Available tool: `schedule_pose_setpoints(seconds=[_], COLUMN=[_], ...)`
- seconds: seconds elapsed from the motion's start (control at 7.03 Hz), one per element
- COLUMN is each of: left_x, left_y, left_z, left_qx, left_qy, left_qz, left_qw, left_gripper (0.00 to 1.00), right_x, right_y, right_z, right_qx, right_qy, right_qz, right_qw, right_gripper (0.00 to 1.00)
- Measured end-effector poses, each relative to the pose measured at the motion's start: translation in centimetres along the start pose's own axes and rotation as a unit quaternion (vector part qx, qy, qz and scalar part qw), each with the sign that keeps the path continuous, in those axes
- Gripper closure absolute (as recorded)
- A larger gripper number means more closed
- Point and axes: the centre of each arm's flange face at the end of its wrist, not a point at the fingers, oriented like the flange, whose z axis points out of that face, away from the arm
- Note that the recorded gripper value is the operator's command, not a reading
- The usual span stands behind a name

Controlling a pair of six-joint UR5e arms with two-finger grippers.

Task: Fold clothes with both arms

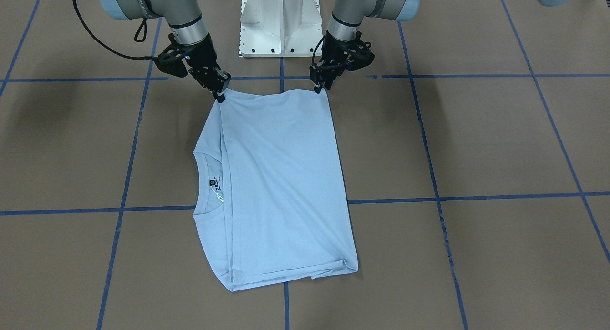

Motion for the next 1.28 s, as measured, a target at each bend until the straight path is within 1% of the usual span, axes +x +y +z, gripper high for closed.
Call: schedule_pose_setpoints(seconds=[0.14, 0.43, 0.71, 0.85, 1.0, 1.14, 1.28], left_x=[-0.1, -0.1, 0.3, 0.8, 1.3, 1.7, 2.0], left_y=[0.0, 0.0, 0.0, -0.1, -0.1, -0.1, -0.1], left_z=[0.3, 0.5, -0.1, -1.5, -3.7, -6.2, -9.1], left_qx=[0.001, 0.002, -0.001, -0.008, -0.023, -0.038, -0.055], left_qy=[-0.002, -0.004, 0.002, 0.012, 0.026, 0.040, 0.049], left_qz=[0.000, 0.001, 0.000, 0.000, 0.000, 0.000, -0.001], left_qw=[1.0000, 1.0000, 1.0000, 0.9999, 0.9994, 0.9985, 0.9973], left_gripper=[1.00, 1.00, 1.00, 1.00, 1.00, 1.00, 1.00], right_x=[0.0, -0.1, -0.1, -0.2, -0.2, 0.1, 1.1], right_y=[0.0, 0.0, 0.0, 0.0, 0.2, 0.5, 0.8], right_z=[0.0, -0.1, -0.1, -0.2, -0.7, -1.8, -3.7], right_qx=[0.000, 0.000, -0.001, -0.002, -0.005, -0.016, -0.033], right_qy=[0.000, -0.001, -0.002, -0.004, -0.006, -0.009, -0.011], right_qz=[0.000, 0.000, 0.000, 0.000, 0.000, 0.003, 0.009], right_qw=[1.0000, 1.0000, 1.0000, 1.0000, 1.0000, 0.9998, 0.9994], right_gripper=[1.00, 1.00, 1.00, 1.00, 1.00, 1.00, 1.00])
